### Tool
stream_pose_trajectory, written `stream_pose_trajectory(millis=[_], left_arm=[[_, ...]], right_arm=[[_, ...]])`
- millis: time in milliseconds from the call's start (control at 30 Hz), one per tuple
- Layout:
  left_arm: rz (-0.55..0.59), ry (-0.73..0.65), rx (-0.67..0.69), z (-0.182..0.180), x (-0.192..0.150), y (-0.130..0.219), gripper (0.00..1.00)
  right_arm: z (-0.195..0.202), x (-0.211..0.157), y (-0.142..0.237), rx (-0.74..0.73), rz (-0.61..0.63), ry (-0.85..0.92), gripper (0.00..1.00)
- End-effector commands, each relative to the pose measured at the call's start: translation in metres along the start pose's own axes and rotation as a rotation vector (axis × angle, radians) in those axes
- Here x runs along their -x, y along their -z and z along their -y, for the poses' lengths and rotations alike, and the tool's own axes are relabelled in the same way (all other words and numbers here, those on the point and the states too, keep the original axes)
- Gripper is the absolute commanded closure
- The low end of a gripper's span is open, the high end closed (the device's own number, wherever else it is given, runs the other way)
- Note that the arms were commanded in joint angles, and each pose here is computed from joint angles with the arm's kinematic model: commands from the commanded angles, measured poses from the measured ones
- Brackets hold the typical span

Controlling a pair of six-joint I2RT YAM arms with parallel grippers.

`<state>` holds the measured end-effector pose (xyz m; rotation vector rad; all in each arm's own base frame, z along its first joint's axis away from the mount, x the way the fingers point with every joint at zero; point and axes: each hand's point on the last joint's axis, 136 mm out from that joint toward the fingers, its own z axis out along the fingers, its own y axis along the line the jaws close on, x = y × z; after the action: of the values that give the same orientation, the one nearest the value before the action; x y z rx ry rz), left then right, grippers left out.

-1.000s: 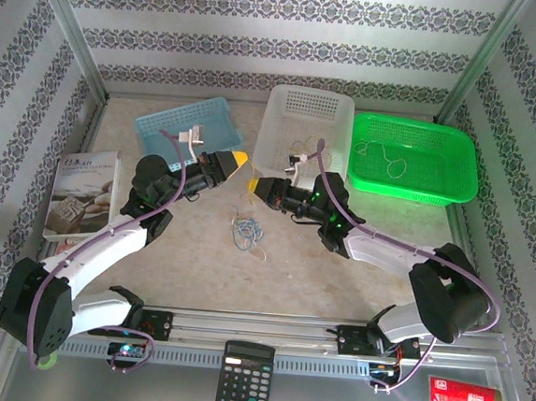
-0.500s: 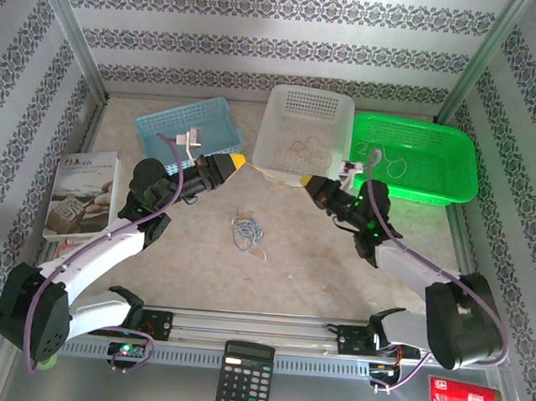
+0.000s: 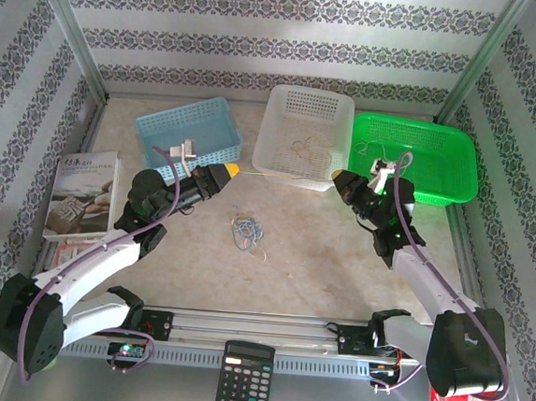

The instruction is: Untangle the cables

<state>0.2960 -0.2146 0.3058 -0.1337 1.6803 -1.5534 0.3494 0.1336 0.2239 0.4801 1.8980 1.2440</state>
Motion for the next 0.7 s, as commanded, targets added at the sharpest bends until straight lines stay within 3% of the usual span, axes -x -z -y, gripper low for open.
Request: stream_pose_trajectory(millis=[0,33,133,533,667], left_arm=[[0.030,-0.039,0.005,0.000,0.001,0.004,1.00],[0.031,-0.037,0.009,-0.002,0.000,0.004,1.00],[0.032,-0.035,0.014,-0.006,-0.001,0.004,0.85],[0.023,-0.039,0.061,-0.019,-0.003,0.000,0.12],[0.017,-0.040,0.081,-0.023,-0.004,0.001,0.00]], right_arm=[[-0.023,0.031,-0.004,0.012,0.079,0.070,1.00],[-0.028,0.034,-0.007,0.019,0.077,0.076,1.00],[-0.045,0.044,-0.018,0.045,0.077,0.101,1.00],[-0.086,0.101,-0.070,0.083,0.135,0.182,1.00],[-0.083,0.119,-0.091,0.062,0.166,0.202,1.00]])
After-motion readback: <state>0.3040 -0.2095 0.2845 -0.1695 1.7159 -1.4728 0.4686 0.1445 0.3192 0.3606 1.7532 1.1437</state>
